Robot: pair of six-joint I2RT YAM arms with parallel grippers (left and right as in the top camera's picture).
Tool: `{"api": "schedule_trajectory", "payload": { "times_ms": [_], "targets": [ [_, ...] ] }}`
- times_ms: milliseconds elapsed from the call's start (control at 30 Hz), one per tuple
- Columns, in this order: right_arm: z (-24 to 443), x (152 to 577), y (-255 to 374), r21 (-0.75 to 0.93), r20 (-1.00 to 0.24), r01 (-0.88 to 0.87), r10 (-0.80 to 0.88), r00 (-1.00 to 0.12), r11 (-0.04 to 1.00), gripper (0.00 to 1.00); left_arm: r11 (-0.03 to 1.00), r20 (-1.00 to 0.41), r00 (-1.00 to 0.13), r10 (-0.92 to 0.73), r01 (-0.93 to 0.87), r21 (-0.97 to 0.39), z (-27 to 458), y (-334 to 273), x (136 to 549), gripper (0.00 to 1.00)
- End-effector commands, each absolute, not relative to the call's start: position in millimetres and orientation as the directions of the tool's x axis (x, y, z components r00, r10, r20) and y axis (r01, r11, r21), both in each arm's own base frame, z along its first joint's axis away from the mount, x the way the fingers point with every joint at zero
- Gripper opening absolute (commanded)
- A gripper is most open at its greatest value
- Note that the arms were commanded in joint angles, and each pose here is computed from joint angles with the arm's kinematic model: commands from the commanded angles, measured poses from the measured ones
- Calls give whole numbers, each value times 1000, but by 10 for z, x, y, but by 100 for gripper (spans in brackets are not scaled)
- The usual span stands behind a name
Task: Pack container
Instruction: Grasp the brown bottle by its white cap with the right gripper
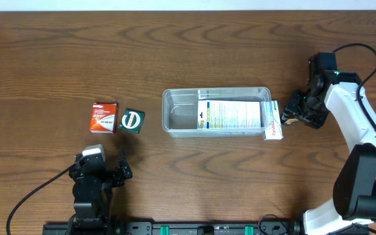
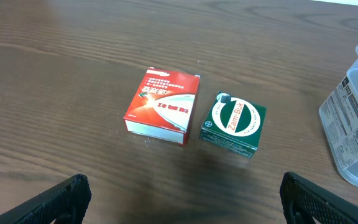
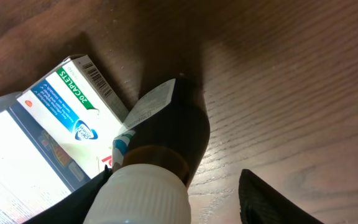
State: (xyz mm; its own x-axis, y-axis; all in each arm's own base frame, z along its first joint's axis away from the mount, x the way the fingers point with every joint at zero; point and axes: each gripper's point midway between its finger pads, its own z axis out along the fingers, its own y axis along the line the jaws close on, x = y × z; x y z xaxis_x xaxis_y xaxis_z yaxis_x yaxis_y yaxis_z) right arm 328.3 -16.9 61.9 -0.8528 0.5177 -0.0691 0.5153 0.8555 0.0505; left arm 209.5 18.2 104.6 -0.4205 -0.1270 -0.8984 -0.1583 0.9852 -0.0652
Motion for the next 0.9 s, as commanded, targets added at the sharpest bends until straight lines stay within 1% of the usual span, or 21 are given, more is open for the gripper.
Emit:
{"api": "schedule_trajectory", "payload": {
  "times_ms": [0, 167, 267, 300, 367, 500, 633, 733, 767, 867],
  "targets": [
    [598, 3258, -181, 57, -54, 593, 596, -802, 803, 59, 985, -898, -422, -120, -161, -56, 1025, 195, 2093, 98],
    [611, 3384, -186, 78, -103, 535, 540, -835, 841, 59, 985, -898, -422, -120, -161, -56, 1025, 195, 2093, 98],
    [611, 3385, -186, 78, -103, 535, 540, -835, 841, 54, 985, -898, -422, -120, -161, -56, 1025, 195, 2093, 98],
    [611, 3383, -186, 78, -102, 535, 540, -835, 841, 48, 985, -898, -423, -120, -161, -56, 1025, 195, 2093, 98],
    [610, 3380, -185, 77, -101, 535, 540, -835, 841, 43, 985, -898, -422, -120, -161, -56, 1025, 195, 2093, 98],
    [607, 3356, -184, 68, -95, 499, 503, -859, 864, 39, 985, -898, -422, -120, -161, -56, 1025, 195, 2093, 98],
    [608, 3356, -185, 64, -98, 468, 472, -876, 881, 41, 985, -898, -422, -120, -161, -56, 1025, 195, 2093, 98],
    [613, 3366, -210, 51, -110, 450, 453, -885, 892, 53, 985, -898, -423, -120, -161, -56, 1025, 195, 2093, 98],
    [614, 3367, -210, 50, -111, 439, 442, -890, 897, 55, 985, -898, -422, -120, -161, -56, 1025, 195, 2093, 98],
    [621, 3372, -210, 48, -115, 410, 413, -903, 911, 56, 985, -898, -422, -120, -161, -56, 1025, 195, 2093, 98]
  ]
}}
